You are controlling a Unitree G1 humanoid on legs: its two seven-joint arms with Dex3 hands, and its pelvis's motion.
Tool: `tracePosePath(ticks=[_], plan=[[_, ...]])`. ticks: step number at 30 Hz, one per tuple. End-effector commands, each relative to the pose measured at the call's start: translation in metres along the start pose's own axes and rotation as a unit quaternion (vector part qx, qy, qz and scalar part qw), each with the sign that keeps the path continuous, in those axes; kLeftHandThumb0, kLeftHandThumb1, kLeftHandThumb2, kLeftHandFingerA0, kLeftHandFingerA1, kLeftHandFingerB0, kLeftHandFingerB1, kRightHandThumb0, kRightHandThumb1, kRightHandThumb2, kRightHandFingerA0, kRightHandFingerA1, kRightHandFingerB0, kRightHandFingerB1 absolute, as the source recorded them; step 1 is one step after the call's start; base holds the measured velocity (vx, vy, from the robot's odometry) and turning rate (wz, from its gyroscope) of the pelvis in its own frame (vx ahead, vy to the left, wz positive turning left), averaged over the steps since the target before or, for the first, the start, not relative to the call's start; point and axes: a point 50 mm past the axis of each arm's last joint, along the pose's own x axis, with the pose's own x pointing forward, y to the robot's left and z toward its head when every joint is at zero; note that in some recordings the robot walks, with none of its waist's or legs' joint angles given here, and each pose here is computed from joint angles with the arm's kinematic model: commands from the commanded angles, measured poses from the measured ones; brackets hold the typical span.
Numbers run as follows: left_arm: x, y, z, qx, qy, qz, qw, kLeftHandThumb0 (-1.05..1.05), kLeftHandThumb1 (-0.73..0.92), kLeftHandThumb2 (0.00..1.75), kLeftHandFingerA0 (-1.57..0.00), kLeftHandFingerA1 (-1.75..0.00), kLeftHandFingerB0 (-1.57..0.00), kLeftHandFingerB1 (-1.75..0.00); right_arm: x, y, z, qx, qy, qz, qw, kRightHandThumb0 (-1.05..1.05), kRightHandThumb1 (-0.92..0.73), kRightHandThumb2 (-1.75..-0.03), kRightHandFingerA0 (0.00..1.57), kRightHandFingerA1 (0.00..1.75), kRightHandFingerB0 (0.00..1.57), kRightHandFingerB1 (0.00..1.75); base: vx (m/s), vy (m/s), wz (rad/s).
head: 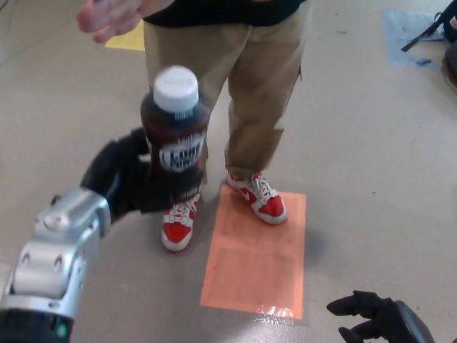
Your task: The robot recieved a bottle of protein shake from a person using its left hand and then shake the protein up and down 2 two times and hand it back to the person
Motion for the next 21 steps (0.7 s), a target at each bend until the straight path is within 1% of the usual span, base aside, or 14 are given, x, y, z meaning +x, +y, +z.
tracePosePath(ticks=[1,5,6,9,11,12,13,14,15,16,21], plan=[[0.005,0.011,0.035,0.008,-0.026,0.012,1.0,-0.21,0.83,0.69,-0.78,-1.56,-0.73,-1.11,0.001,-0.006,-0.001,-0.015,-0.005,-0.004,1.0,-0.31,-0.69,-0.61,0.84,0.44,0.76,0.44,0.0,0.0,0.0],[0.008,0.015,0.06,0.018,-0.046,0.019,0.999,-0.18,0.84,0.71,-0.79,-1.52,-0.7,-1.1,0.003,-0.006,0.0,-0.004,-0.002,-0.001,1.0,-0.29,-0.69,-0.61,0.82,0.44,0.75,0.43,0.0,0.0,0.0],[0.008,0.016,0.068,0.025,-0.052,0.02,0.998,-0.21,0.83,0.7,-0.76,-1.55,-0.72,-1.12,0.003,-0.007,0.001,-0.004,-0.003,-0.002,1.0,-0.29,-0.69,-0.6,0.82,0.44,0.75,0.43,0.0,0.0,0.0],[0.008,0.017,0.088,0.035,-0.07,0.019,0.997,-0.21,0.83,0.67,-0.74,-1.6,-0.68,-1.13,0.004,-0.007,0.001,-0.003,-0.002,0.0,1.0,-0.3,-0.69,-0.61,0.8,0.44,0.74,0.43,0.0,0.0,0.0],[0.008,0.017,0.101,0.03,-0.085,0.017,0.996,-0.21,0.83,0.67,-0.75,-1.59,-0.68,-1.1,0.005,-0.008,0.001,-0.001,-0.001,0.001,1.0,-0.29,-0.69,-0.6,0.79,0.45,0.74,0.43,0.0,0.0,0.0],[0.008,0.018,0.112,0.033,-0.097,0.019,0.995,-0.19,0.83,0.66,-0.71,-1.6,-0.67,-1.11,0.005,-0.008,0.002,-0.005,-0.002,0.001,1.0,-0.29,-0.69,-0.6,0.8,0.44,0.75,0.43,0.0,0.0,0.0],[0.007,0.019,0.12,0.034,-0.106,0.022,0.994,-0.19,0.82,0.67,-0.73,-1.59,-0.7,-1.13,0.006,-0.009,0.002,-0.008,-0.004,0.002,1.0,-0.29,-0.69,-0.6,0.8,0.44,0.75,0.43,0.0,0.0,0.0],[0.007,0.019,0.122,0.033,-0.108,0.023,0.993,-0.19,0.82,0.67,-0.73,-1.59,-0.7,-1.13,0.006,-0.009,0.002,-0.008,-0.004,0.002,1.0,-0.29,-0.69,-0.6,0.8,0.44,0.75,0.43,0.0,0.0,0.0],[0.007,0.021,0.129,0.039,-0.117,0.022,0.992,-0.18,0.76,0.72,-0.79,-1.56,-0.69,-1.14,0.006,-0.01,0.002,-0.011,-0.004,0.002,1.0,-0.29,-0.69,-0.6,0.8,0.44,0.75,0.43,0.0,0.0,0.0],[0.007,0.022,0.131,0.04,-0.118,0.023,0.992,-0.18,0.77,0.71,-0.78,-1.56,-0.69,-1.1,0.006,-0.01,0.002,-0.011,-0.003,0.003,1.0,-0.29,-0.69,-0.6,0.79,0.44,0.74,0.43,0.0,0.0,0.0],[0.006,0.023,0.131,0.037,-0.118,0.024,0.992,-0.19,0.8,0.71,-0.78,-1.57,-0.7,-1.12,0.009,-0.01,0.003,-0.011,-0.001,0.005,1.0,-0.28,-0.69,-0.6,0.8,0.44,0.75,0.43,0.0,0.0,0.0]])
